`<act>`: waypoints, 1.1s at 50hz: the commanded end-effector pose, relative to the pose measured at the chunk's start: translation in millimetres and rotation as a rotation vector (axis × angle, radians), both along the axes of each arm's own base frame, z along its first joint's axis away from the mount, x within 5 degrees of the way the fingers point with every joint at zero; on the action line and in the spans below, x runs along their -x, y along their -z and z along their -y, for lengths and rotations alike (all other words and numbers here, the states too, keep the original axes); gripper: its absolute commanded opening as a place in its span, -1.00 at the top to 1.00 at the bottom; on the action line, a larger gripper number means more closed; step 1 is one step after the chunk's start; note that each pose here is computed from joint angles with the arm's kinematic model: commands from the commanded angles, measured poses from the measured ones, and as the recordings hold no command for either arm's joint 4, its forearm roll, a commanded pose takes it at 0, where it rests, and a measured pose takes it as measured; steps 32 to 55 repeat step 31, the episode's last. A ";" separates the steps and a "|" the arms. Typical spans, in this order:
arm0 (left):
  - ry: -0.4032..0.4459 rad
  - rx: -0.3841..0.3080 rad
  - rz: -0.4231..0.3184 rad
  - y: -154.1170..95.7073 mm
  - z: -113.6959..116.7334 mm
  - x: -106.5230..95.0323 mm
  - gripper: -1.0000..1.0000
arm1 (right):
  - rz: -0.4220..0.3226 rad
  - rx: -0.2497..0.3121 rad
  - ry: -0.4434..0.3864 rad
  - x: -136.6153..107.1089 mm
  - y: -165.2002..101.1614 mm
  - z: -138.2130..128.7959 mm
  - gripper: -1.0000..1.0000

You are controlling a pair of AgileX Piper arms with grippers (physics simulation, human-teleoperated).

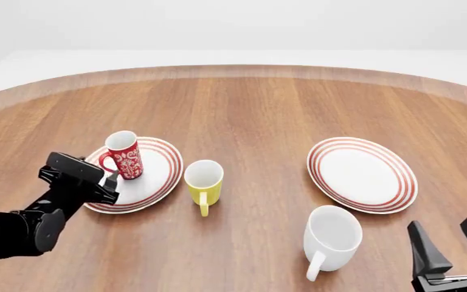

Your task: Put the red mug on the left plate.

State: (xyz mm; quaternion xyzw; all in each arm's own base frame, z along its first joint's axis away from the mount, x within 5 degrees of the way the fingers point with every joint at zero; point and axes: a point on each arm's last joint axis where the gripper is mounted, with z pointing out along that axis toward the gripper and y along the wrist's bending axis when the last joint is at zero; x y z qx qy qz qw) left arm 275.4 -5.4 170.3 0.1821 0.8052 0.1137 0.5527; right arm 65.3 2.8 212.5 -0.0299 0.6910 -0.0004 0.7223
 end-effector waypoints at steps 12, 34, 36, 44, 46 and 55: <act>0.098 0.077 0.026 -22.3 26.1 60.8 -1.00 | -0.024 -0.006 -0.016 -4.3 1.0 -1.3 -1.00; 0.313 0.234 0.047 -26.0 53.0 140.2 -1.00 | -0.021 -0.010 -0.010 2.8 2.7 -0.5 -1.00; 0.313 0.234 0.047 -26.0 53.0 140.2 -1.00 | -0.021 -0.010 -0.010 2.8 2.7 -0.5 -1.00; 0.313 0.234 0.047 -26.0 53.0 140.2 -1.00 | -0.021 -0.010 -0.010 2.8 2.7 -0.5 -1.00; 0.313 0.234 0.047 -26.0 53.0 140.2 -1.00 | -0.021 -0.010 -0.010 2.8 2.7 -0.5 -1.00; 0.313 0.234 0.047 -26.0 53.0 140.2 -1.00 | -0.021 -0.010 -0.010 2.8 2.7 -0.5 -1.00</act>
